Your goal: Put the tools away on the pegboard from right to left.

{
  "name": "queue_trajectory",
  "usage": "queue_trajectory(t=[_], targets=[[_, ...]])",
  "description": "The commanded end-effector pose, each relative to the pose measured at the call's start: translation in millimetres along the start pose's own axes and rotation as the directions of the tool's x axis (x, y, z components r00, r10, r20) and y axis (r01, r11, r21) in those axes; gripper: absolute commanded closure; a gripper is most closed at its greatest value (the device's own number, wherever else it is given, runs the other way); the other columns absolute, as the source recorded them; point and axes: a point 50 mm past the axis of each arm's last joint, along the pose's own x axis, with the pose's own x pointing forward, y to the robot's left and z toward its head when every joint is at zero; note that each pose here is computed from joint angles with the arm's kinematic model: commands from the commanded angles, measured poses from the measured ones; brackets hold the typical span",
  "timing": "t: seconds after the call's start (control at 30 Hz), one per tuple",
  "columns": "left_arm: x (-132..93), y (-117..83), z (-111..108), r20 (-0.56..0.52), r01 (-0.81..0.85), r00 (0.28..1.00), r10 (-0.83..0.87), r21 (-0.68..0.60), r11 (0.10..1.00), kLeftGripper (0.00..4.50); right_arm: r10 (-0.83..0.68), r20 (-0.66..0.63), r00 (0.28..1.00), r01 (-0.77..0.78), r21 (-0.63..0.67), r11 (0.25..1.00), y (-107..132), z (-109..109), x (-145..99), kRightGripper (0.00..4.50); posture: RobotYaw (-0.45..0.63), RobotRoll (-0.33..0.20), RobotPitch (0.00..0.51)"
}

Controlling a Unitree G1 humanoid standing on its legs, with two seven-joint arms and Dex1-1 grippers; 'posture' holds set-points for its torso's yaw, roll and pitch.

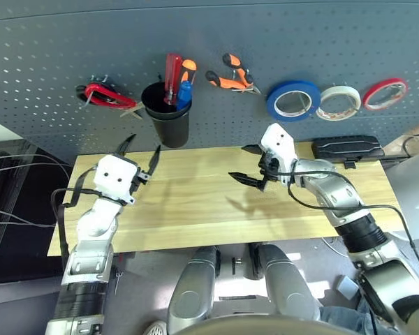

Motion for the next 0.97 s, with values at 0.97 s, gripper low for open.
queue_trajectory(t=[0.97], targets=[[65.5,-68.0,-55.7,-0.411,0.056,0.905,-0.105,-0.130,0.990,0.01,-0.537,-0.246,0.807,0.590,0.298,0.750,-82.9,-80.1,-62.9,0.00,-0.10,0.000,0.255]])
